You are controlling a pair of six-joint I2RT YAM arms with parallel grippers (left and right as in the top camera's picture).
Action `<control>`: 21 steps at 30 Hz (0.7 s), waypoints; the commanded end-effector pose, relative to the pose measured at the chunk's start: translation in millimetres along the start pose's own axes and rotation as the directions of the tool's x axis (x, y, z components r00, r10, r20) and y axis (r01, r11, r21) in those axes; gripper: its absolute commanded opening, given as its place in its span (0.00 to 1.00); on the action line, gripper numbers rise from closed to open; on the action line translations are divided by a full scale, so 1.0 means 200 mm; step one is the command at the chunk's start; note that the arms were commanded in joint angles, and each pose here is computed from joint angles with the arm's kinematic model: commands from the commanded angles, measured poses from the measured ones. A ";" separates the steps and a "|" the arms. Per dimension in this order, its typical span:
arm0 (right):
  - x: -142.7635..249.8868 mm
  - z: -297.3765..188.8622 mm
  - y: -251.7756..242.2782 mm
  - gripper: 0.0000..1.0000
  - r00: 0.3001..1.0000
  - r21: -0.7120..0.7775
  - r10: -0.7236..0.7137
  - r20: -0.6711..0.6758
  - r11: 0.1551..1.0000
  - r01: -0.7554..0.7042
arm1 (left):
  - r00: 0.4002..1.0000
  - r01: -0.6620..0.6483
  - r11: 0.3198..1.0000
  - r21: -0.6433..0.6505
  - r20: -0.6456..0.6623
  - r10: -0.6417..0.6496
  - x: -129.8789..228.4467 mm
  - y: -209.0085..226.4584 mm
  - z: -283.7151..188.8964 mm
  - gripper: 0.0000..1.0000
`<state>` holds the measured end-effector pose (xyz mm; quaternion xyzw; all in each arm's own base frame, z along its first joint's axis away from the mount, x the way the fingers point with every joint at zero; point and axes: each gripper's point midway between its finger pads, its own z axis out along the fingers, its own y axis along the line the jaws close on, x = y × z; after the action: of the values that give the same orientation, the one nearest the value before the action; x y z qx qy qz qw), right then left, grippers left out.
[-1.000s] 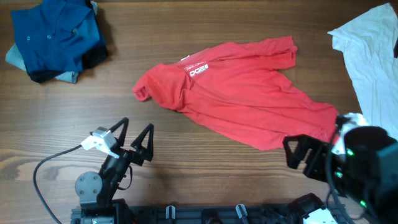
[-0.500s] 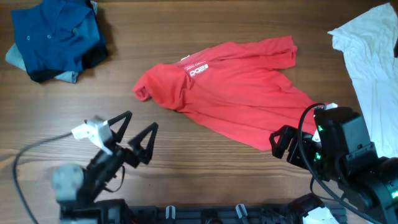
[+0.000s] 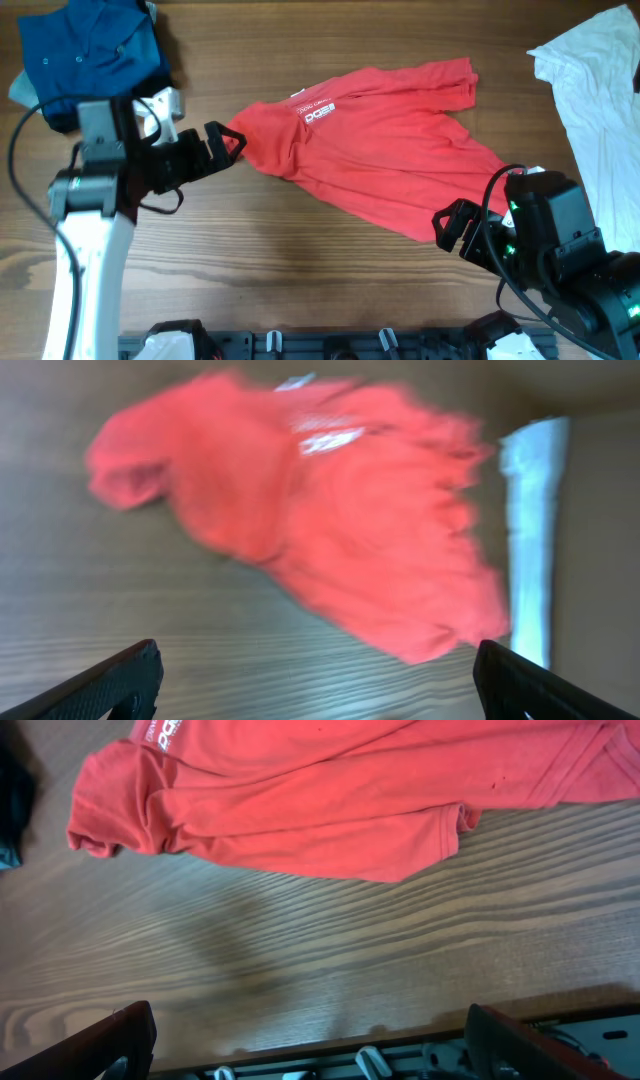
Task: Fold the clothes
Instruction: 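Grasp the left edge of the red T-shirt with the left gripper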
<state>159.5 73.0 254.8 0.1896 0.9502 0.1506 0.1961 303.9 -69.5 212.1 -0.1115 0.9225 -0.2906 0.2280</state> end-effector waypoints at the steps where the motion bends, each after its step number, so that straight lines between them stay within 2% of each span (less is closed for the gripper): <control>1: 0.01 0.00 0.02 1.00 0.999 -0.026 0.031 -0.017 0.999 -0.031 | 0.990 0.012 0.972 -0.235 -0.133 -0.044 0.05 0.24 0.23 1.00; 4: 0.03 0.00 0.01 1.00 0.999 -0.018 0.031 -0.033 0.999 -0.031 | 0.981 -0.011 0.943 -0.333 -0.187 -0.054 0.06 0.37 0.41 1.00; 10: 0.05 -0.01 -0.01 1.00 0.999 0.002 0.013 -0.050 1.000 -0.013 | 0.977 0.059 0.923 -0.380 -0.166 -0.131 0.02 0.48 0.62 1.00; 21: 0.04 0.00 0.00 1.00 0.999 -0.007 0.009 -0.042 1.000 -0.010 | 0.987 0.009 0.946 -0.325 -0.146 -0.059 0.03 0.34 0.92 1.00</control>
<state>151.6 74.6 251.5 0.1939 0.9528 0.1540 0.1757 379.1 -93.9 47.4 -0.1289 0.9710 -0.1532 0.1306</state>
